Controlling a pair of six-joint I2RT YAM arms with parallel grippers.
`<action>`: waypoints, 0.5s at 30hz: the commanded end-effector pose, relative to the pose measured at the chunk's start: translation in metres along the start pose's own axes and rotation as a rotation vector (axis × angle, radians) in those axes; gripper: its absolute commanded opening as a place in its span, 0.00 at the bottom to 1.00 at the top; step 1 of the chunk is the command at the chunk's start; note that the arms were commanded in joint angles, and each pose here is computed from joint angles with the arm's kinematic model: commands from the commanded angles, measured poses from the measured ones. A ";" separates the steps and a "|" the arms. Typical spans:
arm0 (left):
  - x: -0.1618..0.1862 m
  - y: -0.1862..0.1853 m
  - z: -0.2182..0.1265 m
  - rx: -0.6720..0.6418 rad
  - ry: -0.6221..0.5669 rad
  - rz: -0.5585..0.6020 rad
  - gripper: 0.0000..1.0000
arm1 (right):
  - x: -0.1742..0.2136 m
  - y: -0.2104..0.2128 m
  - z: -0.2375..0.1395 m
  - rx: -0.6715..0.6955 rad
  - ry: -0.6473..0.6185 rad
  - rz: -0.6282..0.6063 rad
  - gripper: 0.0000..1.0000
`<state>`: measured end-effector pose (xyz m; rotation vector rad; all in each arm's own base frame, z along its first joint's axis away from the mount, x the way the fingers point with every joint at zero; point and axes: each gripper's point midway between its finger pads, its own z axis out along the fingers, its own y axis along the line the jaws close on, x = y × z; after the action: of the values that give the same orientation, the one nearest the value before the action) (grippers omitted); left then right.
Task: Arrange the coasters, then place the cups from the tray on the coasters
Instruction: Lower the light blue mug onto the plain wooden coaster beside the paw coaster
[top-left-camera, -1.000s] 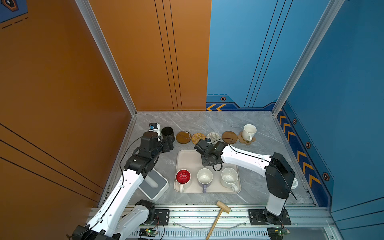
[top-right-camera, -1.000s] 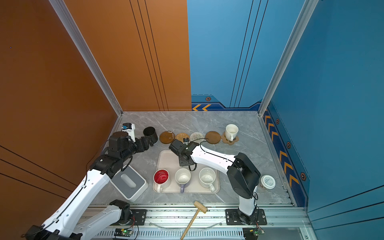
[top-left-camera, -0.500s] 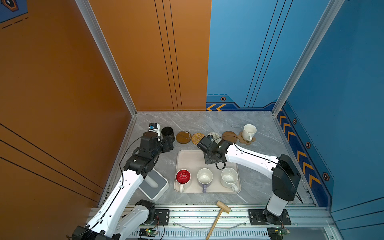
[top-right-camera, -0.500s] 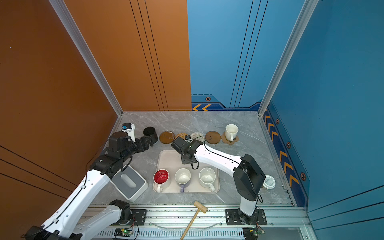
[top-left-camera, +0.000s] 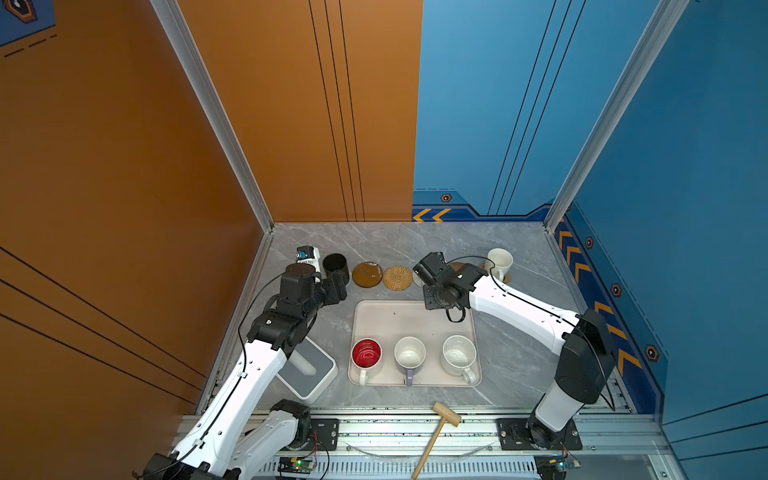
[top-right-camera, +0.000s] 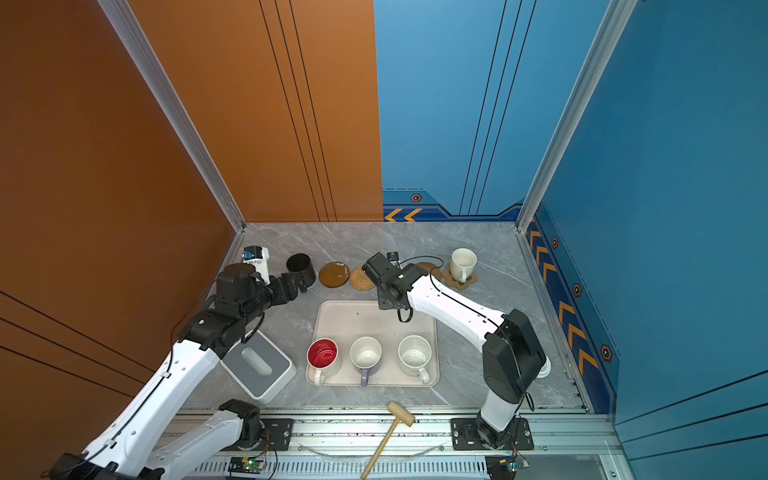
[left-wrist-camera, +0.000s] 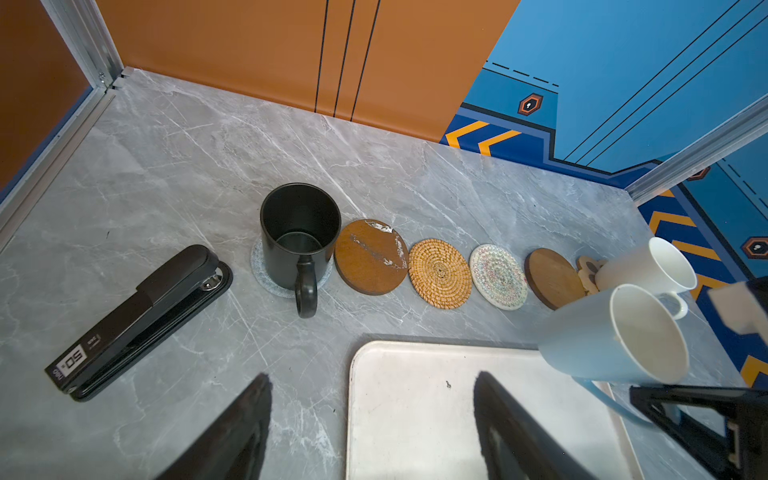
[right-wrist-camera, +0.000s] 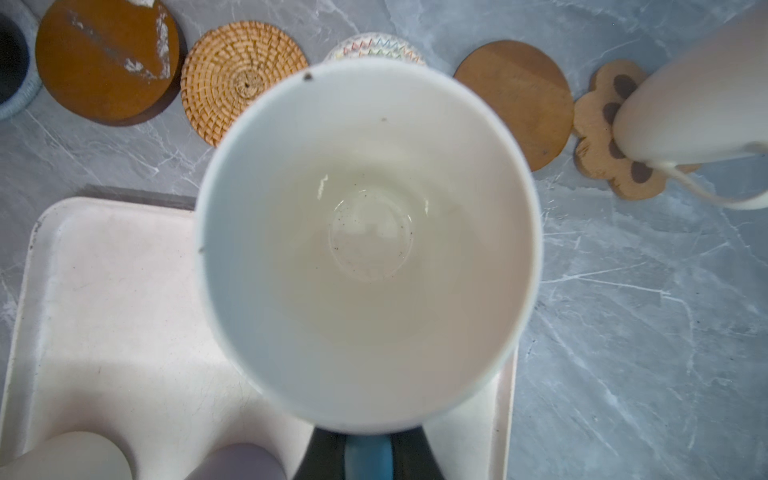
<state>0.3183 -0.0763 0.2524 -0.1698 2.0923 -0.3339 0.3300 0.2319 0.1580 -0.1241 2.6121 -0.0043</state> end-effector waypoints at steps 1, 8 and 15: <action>0.003 0.000 -0.004 -0.006 0.007 -0.013 0.77 | -0.032 -0.022 -0.022 0.034 -0.098 0.019 0.00; 0.000 -0.003 -0.004 0.001 0.002 -0.031 0.77 | -0.048 -0.053 -0.012 0.067 -0.090 0.046 0.00; 0.000 -0.001 -0.001 -0.022 0.005 -0.043 0.77 | -0.064 -0.078 0.010 0.071 -0.073 0.083 0.00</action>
<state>0.3178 -0.0781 0.2517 -0.2046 2.0940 -0.3531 0.3736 0.1613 0.1677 0.0051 2.6045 -0.0883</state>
